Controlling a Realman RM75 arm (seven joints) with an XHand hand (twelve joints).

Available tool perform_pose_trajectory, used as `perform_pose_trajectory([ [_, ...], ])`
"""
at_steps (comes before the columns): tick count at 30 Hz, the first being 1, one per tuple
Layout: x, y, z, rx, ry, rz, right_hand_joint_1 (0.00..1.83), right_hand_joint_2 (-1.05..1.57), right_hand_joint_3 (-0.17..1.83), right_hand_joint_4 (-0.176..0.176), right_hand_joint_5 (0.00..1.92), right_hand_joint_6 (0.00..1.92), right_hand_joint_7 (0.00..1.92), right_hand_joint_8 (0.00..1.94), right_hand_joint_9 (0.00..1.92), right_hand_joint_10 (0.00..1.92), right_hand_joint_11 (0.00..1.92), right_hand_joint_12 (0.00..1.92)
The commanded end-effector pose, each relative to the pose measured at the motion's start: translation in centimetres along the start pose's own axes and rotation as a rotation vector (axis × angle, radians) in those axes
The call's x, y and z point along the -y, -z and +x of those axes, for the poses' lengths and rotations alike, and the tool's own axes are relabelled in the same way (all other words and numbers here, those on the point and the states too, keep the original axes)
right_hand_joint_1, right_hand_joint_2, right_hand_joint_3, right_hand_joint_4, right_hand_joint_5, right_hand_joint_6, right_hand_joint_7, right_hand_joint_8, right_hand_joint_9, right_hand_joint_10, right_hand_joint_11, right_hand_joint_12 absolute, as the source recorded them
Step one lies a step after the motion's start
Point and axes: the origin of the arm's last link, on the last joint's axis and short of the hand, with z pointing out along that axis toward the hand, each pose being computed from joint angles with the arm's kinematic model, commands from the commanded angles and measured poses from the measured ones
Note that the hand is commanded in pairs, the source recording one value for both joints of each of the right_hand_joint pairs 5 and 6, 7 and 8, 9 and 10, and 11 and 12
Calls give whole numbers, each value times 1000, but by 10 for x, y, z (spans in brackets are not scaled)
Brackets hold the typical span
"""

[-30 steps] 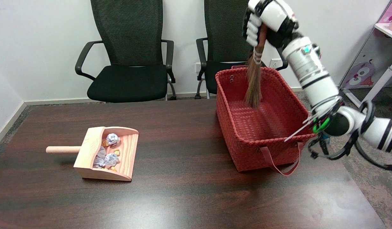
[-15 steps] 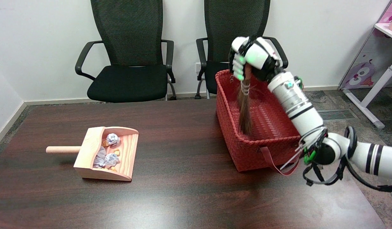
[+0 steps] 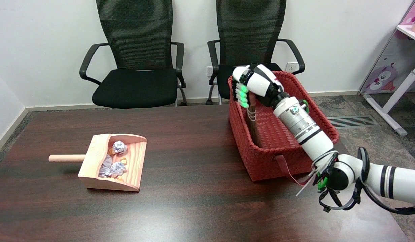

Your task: Place the broom in the basket.

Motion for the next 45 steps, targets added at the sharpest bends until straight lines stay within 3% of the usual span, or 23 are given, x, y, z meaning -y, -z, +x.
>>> perform_pose_trajectory([
  [1,-15,2,-19,87,31,-45,702,1129,1604,33,1920,1920,1920,1920,1920,1920,1920,1920],
  [7,-15,0,-20,94,32,-50,705,1081,1575,51,1920,1920,1920,1920,1920,1920,1920,1920],
  [9,-14,-1,-20,93,33,-48,714,1022,1577,46,1681,1681,1681,1681,1866,1866,1920,1920],
  [11,-13,-2,-20,93,32,-44,714,953,1560,60,1411,1411,1411,1411,1606,1606,1920,1920],
  [12,-13,-3,-20,93,33,-43,718,932,1539,124,1327,1327,1327,1327,1526,1526,1874,1874],
  [13,-12,-3,-20,93,33,-41,718,903,1513,104,1207,1207,1207,1207,1396,1396,1784,1784],
  [14,-12,-4,-19,93,34,-40,713,883,1487,8,1116,1116,1116,1116,1236,1236,1675,1675],
  [15,-12,-4,-19,92,34,-39,711,877,1465,-22,1077,1077,1077,1077,1119,1119,1593,1593],
  [16,-12,-4,-19,91,34,-38,709,857,1442,-114,1039,1039,1039,1039,1003,1003,1481,1481],
  [17,-11,-5,-19,91,34,-38,706,845,1422,-176,1001,1001,1001,1001,909,909,1393,1393],
  [21,-9,-8,-16,86,38,-38,705,840,1324,-176,878,878,878,878,694,694,1085,1085],
  [26,0,-12,-10,63,37,1,711,837,1243,-176,804,804,804,804,653,653,1001,1001],
  [36,45,-7,24,-115,11,213,719,867,1165,-176,681,681,681,681,560,560,817,817],
  [45,110,20,52,-135,49,358,731,969,1072,-176,656,656,656,656,548,548,787,787],
])
